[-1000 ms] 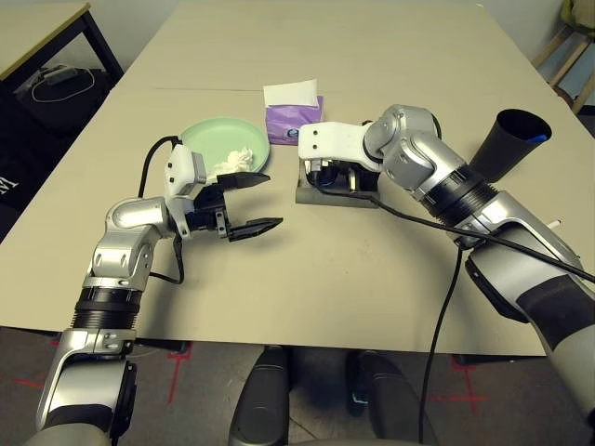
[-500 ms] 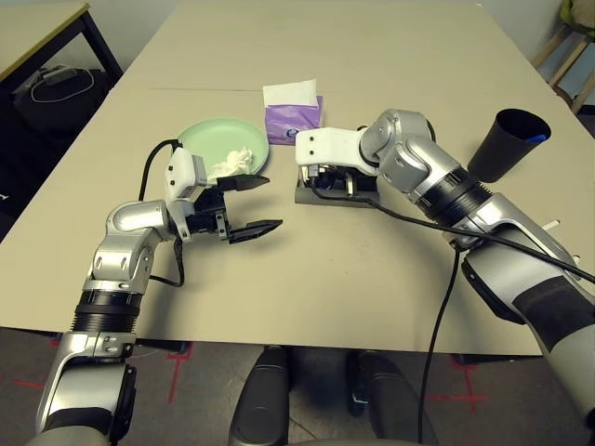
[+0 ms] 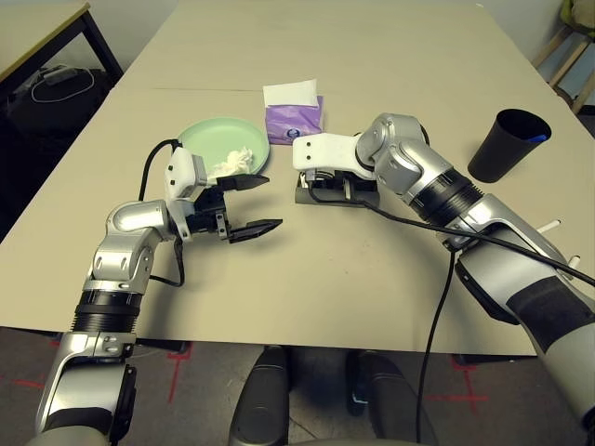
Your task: Organize and tidy the items on the table.
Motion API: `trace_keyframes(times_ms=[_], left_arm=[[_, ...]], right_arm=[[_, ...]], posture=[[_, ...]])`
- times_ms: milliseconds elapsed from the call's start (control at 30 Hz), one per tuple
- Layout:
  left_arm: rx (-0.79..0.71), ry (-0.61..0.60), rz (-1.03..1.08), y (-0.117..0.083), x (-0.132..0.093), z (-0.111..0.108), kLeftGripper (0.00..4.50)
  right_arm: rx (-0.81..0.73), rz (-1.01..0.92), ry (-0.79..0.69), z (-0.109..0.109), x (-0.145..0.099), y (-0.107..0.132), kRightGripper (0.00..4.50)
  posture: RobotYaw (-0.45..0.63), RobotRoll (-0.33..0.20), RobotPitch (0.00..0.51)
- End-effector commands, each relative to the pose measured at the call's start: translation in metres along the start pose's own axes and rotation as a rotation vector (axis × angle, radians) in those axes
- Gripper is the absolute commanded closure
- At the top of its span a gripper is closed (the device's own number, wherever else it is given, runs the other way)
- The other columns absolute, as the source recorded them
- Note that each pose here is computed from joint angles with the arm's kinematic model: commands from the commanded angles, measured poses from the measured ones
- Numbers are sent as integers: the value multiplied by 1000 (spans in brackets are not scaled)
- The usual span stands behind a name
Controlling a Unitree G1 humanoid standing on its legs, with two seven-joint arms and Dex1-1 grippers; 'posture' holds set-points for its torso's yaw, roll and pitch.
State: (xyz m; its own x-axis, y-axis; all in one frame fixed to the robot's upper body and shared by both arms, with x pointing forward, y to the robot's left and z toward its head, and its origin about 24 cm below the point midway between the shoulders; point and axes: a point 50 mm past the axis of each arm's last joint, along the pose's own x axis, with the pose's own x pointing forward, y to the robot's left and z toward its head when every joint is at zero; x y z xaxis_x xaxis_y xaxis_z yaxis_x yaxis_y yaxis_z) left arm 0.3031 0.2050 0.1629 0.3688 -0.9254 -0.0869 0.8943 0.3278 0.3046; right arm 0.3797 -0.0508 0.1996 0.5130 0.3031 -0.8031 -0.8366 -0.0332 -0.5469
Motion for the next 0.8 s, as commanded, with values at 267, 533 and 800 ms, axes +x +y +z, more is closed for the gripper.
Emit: trace_keyframes(times_ms=[267,533,800], left_arm=[[8,6,-26,3,3,0,0],[7,2,-30,4,4,-1,0],[16,-1,-29,8,4,2,0]], right_arm=[[-5,-3,-10,2,-11,-5,4114],[-1,-57,-8,-5,-27,-16,1150],[35,-75,-50,-4,-44,-22,27]], posture=[[242,0,151],[227,0,147],[216,0,141]])
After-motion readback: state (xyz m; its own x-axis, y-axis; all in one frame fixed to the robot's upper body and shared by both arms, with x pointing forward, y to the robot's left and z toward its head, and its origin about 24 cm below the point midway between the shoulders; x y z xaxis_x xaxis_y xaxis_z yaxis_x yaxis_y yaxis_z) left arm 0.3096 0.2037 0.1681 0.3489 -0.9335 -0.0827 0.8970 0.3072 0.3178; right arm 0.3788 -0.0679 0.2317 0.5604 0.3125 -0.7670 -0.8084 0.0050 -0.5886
